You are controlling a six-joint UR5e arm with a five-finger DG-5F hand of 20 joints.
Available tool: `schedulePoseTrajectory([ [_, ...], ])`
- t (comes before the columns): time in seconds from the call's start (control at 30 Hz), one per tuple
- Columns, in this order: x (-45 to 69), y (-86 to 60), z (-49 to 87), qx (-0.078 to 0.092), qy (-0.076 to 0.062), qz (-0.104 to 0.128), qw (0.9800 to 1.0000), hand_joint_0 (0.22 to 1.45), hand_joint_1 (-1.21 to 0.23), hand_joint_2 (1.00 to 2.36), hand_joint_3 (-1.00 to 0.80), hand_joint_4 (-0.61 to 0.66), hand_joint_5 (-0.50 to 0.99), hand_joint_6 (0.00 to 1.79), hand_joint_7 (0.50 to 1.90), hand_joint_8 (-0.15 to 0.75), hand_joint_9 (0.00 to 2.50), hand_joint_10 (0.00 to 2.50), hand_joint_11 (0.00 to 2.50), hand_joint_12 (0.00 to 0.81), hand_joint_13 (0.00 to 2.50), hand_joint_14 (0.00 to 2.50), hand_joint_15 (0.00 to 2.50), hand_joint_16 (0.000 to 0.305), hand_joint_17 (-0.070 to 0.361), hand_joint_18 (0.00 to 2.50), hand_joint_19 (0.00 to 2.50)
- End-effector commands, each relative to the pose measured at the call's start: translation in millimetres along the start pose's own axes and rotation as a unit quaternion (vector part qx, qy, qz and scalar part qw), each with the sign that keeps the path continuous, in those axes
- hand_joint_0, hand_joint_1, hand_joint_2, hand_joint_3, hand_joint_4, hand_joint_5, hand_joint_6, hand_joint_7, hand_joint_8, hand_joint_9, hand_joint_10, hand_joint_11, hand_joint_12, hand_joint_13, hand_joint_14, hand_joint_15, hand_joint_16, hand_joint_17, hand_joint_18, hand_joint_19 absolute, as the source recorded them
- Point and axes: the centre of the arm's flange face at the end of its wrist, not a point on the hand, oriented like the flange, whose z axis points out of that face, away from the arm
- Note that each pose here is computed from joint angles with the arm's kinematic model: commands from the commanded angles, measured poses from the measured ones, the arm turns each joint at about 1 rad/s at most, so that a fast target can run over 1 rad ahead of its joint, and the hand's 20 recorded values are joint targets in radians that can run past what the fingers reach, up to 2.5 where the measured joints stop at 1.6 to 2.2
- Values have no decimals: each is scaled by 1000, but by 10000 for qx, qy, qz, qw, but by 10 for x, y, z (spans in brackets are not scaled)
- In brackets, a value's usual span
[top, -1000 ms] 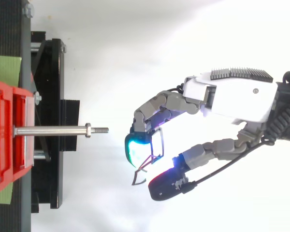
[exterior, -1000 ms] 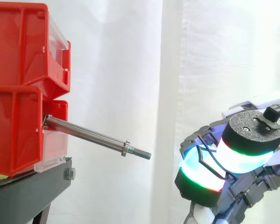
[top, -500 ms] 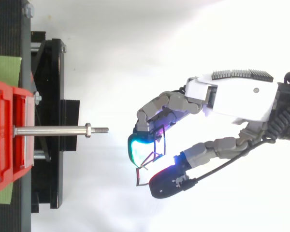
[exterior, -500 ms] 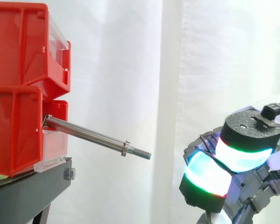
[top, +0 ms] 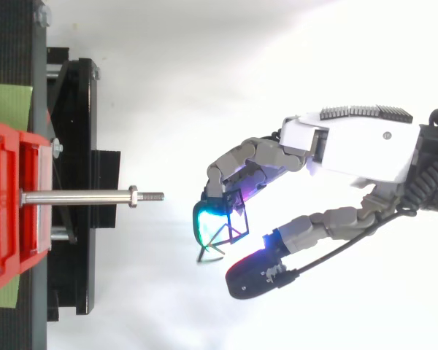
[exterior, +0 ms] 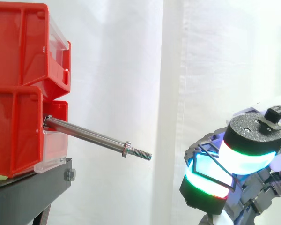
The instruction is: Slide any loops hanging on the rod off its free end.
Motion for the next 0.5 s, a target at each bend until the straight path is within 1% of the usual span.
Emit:
schedulePoseTrajectory([
  [0.0, 2, -6, 2, 6, 4, 25, 10000, 559, -584, 1000, -500, 141, -181, 896, 915, 272, 818, 22, 538, 382, 628, 13, 322, 55, 125, 591, 440],
  [0.03, -1, 1, -5, 13, 5, 31, 10000, 559, -574, 1000, -500, 139, -180, 895, 914, 275, 838, 20, 539, 380, 629, 13, 330, 55, 125, 594, 447],
  [0.1, 2, -12, -4, 34, 10, 24, 10000, 580, -478, 1000, -500, 128, -174, 887, 939, 271, 854, 22, 545, 377, 657, 14, 350, 55, 124, 602, 455],
  [0.13, -2, -5, -11, 42, 12, 22, 10000, 594, -477, 1000, -490, 123, -173, 887, 938, 271, 857, 20, 552, 375, 657, 14, 348, 55, 123, 599, 456],
  [0.17, 1, -15, -7, 49, 13, 20, 10000, 603, -485, 1006, -441, 120, -172, 887, 951, 273, 877, 21, 568, 375, 667, 14, 359, 55, 123, 601, 459],
  [0.3, -2, -7, -13, 49, 13, 20, 10000, 601, -604, 1017, -291, 133, -173, 886, 1030, 277, 838, 21, 566, 381, 655, 14, 351, 55, 123, 603, 445],
  [0.33, 12, -13, -9, 54, 22, 15, 10000, 596, -620, 1019, -264, 134, -174, 889, 1034, 277, 830, 23, 563, 382, 653, 14, 350, 55, 124, 603, 453],
  [0.37, 1, -16, -9, 56, 15, 17, 10000, 595, -676, 1021, -211, 137, -179, 901, 1021, 276, 816, 23, 563, 382, 644, 16, 353, 55, 124, 600, 453],
  [0.43, -2, -7, -13, 49, 13, 20, 10000, 598, -692, 1022, -194, 124, -182, 907, 1016, 274, 803, 23, 566, 383, 642, 14, 350, 55, 125, 599, 445],
  [0.47, 1, -18, -10, 63, 16, 15, 10000, 602, -709, 1022, -188, 118, -185, 914, 988, 274, 801, 21, 575, 383, 638, 14, 354, 55, 125, 595, 453],
])
